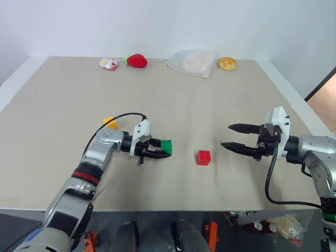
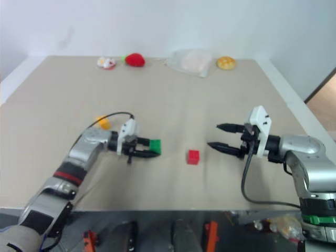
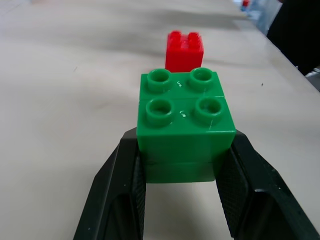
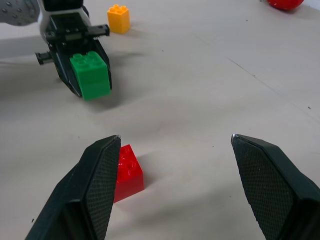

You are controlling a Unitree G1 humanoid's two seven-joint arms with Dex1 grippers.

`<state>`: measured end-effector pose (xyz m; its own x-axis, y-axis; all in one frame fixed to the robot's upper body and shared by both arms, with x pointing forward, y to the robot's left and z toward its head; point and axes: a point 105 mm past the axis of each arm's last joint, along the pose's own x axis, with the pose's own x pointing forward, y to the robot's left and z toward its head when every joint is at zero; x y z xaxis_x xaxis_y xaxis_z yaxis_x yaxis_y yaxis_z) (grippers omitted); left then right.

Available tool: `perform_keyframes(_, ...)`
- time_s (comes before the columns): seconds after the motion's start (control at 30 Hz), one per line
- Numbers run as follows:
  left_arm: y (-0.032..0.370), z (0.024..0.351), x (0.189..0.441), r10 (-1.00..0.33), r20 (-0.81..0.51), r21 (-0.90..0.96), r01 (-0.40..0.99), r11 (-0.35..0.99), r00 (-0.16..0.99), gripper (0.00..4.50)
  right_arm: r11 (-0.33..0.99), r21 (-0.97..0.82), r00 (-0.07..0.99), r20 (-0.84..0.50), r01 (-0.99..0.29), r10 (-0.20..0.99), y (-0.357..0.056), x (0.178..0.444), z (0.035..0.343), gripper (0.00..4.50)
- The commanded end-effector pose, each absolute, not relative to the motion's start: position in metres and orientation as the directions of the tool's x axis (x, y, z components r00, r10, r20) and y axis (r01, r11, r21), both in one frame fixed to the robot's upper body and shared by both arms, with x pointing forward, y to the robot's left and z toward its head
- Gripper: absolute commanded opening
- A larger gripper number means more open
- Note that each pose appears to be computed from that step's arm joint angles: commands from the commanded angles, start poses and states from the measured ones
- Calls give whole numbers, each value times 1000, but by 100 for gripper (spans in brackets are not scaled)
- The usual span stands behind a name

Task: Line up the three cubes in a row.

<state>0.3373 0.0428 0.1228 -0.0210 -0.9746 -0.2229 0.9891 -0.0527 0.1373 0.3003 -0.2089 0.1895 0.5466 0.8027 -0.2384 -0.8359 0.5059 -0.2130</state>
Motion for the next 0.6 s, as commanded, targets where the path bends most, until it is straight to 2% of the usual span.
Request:
perform_keyframes(0.03, 34, 127, 337, -969, -240, 183, 977, -107, -61, 133, 510, -264, 564, -205, -819, 800, -209, 297, 206, 365)
perform_keyframes(0.33, 32, 98, 346, -941, -337, 220, 974, -56, 23, 133, 529, -251, 578, -198, -810, 791, -208, 296, 202, 365)
perform_keyframes(0.6, 24, 95, 343, -950, -312, 199, 979, -48, 16, 133, 531, -251, 580, -192, -809, 792, -206, 300, 203, 365)
